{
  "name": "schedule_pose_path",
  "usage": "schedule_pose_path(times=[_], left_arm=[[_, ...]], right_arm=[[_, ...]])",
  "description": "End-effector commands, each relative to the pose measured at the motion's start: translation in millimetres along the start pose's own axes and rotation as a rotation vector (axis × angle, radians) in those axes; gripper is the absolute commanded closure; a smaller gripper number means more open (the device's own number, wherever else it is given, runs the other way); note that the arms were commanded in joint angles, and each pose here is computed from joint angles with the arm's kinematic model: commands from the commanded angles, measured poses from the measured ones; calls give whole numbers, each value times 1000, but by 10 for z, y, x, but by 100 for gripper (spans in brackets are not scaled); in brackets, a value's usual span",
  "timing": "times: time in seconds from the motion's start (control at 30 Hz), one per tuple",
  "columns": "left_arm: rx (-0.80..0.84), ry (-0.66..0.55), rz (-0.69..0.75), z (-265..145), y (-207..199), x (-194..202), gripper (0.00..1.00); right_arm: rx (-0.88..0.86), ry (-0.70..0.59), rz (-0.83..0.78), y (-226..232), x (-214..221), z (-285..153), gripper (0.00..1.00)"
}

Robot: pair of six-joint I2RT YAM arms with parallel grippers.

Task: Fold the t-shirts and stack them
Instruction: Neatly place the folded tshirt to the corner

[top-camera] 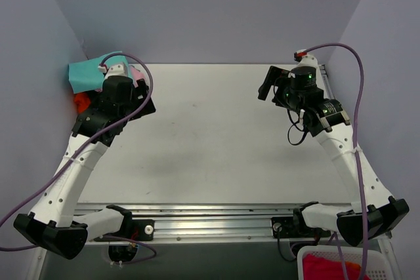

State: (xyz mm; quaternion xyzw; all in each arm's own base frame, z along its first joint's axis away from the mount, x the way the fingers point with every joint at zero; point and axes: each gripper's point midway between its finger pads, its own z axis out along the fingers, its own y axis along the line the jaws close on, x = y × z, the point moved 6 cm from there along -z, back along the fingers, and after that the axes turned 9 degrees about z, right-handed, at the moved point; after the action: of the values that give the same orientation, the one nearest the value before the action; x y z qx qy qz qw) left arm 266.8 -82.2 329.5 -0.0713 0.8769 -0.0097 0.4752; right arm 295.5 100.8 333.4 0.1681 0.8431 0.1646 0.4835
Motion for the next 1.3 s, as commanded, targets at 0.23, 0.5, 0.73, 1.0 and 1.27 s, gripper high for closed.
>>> schedule_pose_path(times=[0.23, 0.5, 0.73, 1.0, 1.27], left_arm=[[-162, -73, -35, -186, 238, -140, 6], [-567, -57, -37, -300, 681, -90, 6], [-524, -57, -63, -268, 639, -54, 6], [-552, -47, -28, -266, 673, -40, 6], [-538, -49, -27, -250, 658, -41, 6]], right_arm=[[0, -48, -45, 53, -146, -70, 0], [18, -44, -71, 35, -155, -49, 0], [32, -40, -87, 21, -157, -32, 0], [38, -37, -88, 12, -145, -16, 0], [43, -31, -93, 2, -135, -8, 0]])
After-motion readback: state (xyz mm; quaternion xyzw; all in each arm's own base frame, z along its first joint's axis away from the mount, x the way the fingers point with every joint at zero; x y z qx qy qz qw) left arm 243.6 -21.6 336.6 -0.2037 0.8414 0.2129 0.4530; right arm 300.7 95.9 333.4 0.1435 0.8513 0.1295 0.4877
